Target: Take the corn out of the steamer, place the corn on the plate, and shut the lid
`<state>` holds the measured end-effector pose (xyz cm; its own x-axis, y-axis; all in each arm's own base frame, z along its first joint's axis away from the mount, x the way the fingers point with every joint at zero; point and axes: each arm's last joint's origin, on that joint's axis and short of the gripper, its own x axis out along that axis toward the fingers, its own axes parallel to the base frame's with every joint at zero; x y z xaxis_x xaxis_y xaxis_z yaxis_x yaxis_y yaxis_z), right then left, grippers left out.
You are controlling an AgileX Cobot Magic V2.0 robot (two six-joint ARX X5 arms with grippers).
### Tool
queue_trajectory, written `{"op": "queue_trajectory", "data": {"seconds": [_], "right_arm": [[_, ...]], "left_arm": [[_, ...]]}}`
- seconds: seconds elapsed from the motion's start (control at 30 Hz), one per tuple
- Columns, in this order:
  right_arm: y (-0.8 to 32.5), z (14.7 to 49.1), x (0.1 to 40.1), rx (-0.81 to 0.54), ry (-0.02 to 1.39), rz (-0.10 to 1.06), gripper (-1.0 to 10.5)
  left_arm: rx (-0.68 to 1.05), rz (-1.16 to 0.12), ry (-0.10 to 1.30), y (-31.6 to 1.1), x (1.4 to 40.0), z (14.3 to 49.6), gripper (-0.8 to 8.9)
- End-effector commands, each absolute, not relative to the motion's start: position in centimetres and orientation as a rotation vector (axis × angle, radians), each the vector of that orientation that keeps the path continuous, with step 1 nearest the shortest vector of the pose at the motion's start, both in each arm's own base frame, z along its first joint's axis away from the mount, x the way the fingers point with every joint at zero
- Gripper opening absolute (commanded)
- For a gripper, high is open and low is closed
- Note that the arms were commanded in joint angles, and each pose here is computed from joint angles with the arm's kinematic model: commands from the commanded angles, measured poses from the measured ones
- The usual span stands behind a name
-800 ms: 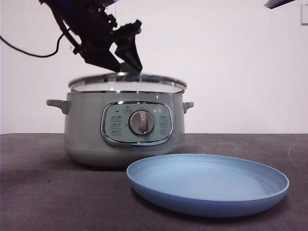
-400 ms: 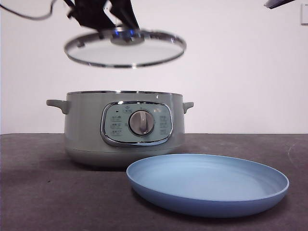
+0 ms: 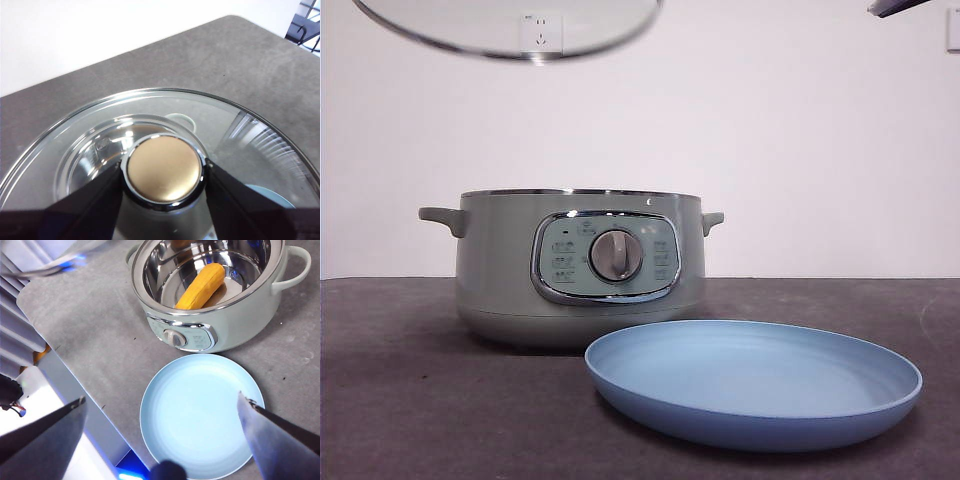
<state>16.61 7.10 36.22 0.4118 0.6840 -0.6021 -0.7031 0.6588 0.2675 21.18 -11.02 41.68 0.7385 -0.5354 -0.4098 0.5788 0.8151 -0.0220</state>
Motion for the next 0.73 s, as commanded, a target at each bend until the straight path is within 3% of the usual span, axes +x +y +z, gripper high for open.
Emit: {"op": "queue_trajectory", "data": {"seconds": [0.03,0.37,0.5,0.73], "right_arm": [[7.2,36.6,16.8,-0.006,0.711,0.866,5.0],[8.6,38.0,19.4,0.165,0.548,0.835,5.0],[10.4,37.1,21.4,0.199,0.567,0.833,5.0],[15.9,34.4,25.8,0.148,0.642,0.777,5.0]], "left_arm": [[0.107,-0.626,0.321,-9.7,18.3,44.0,-0.08],[0.115,-0.574,0.318,-5.7,10.8,44.9,-0.08],[0.105,-0.564,0.299,-4.5,8.3,44.7,-0.08],[0.112,-0.548,0.323,-2.7,4.8,44.1,-0.08]]}}
